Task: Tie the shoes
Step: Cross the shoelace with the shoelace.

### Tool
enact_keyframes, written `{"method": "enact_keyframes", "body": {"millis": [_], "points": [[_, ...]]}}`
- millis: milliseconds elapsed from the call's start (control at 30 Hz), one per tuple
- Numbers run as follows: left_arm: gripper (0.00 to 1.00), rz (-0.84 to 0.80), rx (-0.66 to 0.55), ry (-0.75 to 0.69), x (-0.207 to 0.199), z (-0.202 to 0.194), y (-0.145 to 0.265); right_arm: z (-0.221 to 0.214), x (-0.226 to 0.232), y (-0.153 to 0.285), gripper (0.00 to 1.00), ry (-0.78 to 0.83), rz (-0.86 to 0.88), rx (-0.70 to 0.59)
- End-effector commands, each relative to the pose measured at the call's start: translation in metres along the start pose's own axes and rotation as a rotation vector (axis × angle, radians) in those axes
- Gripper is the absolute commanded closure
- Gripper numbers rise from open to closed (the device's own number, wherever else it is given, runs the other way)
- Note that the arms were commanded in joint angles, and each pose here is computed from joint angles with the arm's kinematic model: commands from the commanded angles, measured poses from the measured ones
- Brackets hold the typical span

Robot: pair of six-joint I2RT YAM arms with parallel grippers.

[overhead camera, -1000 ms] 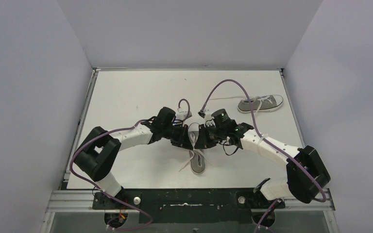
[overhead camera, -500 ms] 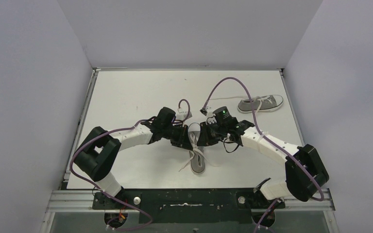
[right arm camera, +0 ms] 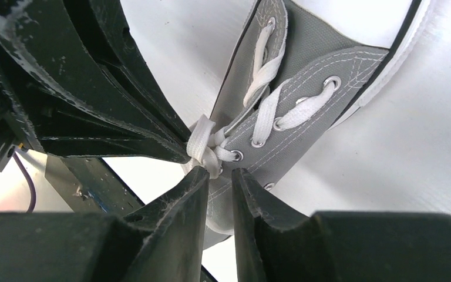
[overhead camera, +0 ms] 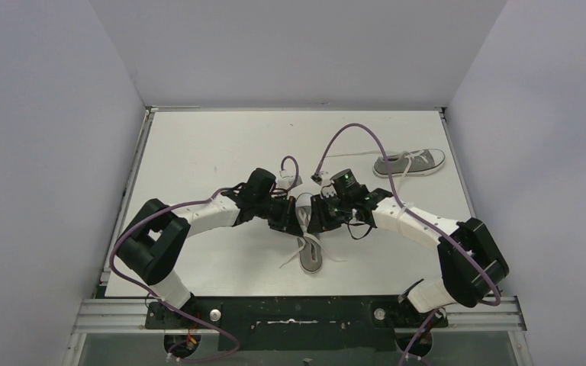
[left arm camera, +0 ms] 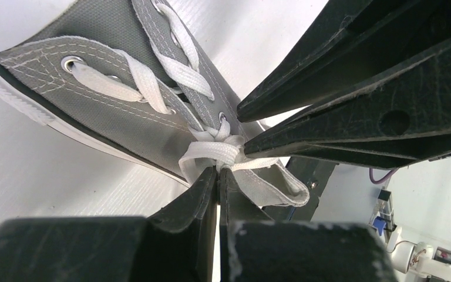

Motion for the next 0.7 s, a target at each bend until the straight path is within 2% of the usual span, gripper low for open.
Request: {"method": "enact_keyframes", "body": {"millis": [0, 133, 200, 300, 367, 400, 533, 667], "points": [[1.0, -0.052, -0.047, -0.065, -0.015, 0.019, 0.004, 0.017, 0.013, -0.003, 0.76, 0.038, 0.044, -0.056], [1.0, -0.057, -0.047, -0.066, -0.016, 0.019, 0.004, 0.017, 0.016, -0.005, 0.73, 0.044, 0.046, -0.059], [1.0, -0.058, -0.045, -0.062, -0.016, 0.018, 0.004, 0.015, 0.015, -0.007, 0.76, 0.047, 0.032, -0.049], [1.0, -0.056, -0.047, -0.059, -0.016, 0.019, 0.004, 0.013, 0.011, -0.007, 0.85, 0.056, 0.002, -0.041], [0.92, -0.052, -0.046, -0.053, -0.015, 0.019, 0.003, 0.014, 0.013, -0.004, 0.97, 0.062, 0.0, -0.051], [0.87, -0.052, -0.043, -0.048, -0.015, 0.018, 0.003, 0.016, 0.015, -0.002, 1.0, 0.065, 0.003, -0.059], [0.79, -0.054, -0.066, -0.059, -0.014, 0.023, -0.001, 0.02, 0.021, 0.005, 1.0, 0.065, 0.022, -0.089], [0.79, -0.05, -0.069, -0.056, -0.013, 0.024, -0.003, 0.02, 0.027, 0.008, 1.0, 0.058, 0.046, -0.096]]}}
Point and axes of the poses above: each gripper's point midway between its finger pads, its own y axis back along the fingers, its own x axis along the line the jaws close on, z = x × y, the point moved 3 cm from there along y, back along the fingers, and after that the axes turned 9 degrees about -y, right-handed, at the moved point
